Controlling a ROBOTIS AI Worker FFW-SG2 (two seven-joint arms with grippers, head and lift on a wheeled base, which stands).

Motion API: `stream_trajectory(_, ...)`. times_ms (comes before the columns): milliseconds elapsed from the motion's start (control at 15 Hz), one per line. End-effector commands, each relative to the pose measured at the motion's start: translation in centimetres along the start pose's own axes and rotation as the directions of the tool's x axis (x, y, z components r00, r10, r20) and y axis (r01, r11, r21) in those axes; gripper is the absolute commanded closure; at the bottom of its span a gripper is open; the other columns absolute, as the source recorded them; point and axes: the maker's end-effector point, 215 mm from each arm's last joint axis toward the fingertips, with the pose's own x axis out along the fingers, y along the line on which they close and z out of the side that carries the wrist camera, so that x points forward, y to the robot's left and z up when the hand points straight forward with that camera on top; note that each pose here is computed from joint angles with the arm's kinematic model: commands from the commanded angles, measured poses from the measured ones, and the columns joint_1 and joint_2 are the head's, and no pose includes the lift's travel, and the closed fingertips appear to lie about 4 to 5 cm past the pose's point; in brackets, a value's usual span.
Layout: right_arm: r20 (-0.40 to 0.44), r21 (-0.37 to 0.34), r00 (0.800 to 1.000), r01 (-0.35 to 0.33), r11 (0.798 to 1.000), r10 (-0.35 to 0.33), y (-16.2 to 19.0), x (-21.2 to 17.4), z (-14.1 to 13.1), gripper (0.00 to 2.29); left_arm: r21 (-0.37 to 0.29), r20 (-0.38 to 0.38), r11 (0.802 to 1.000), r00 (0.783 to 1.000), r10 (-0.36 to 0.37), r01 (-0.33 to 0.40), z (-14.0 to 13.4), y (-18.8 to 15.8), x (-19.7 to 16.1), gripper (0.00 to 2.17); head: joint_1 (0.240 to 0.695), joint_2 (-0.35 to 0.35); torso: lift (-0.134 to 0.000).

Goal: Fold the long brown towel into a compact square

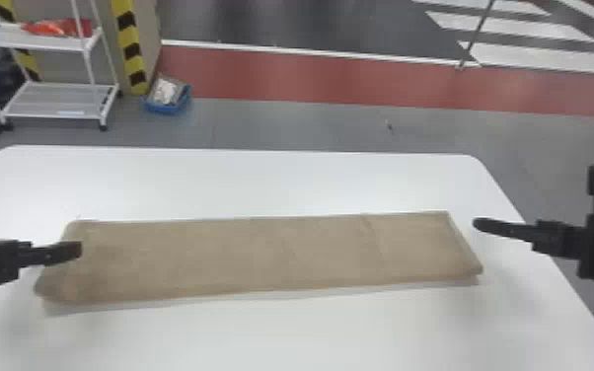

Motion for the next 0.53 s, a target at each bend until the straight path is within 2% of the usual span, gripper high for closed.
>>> stream_trajectory(0, 0.001, 0.006, 1.000, -0.002, 1.000, 0.002, -0.06, -0.15, -0.15, 0.22, -0.001, 0.000, 1.000, 1.000, -0.001, 0.001, 0.03, -0.06, 0.02, 0.10, 0.695, -0.161, -0.124)
stream_trajectory(467, 0.000, 0.004, 1.000, 0.002, 1.000, -0.002, -0.61, -0.75, -0.09, 0.22, 0.004, -0.006, 1.000, 1.000, 0.003, -0.003, -0.10, 0.24, -0.12, 0.13, 0.695, -0.163, -0.124)
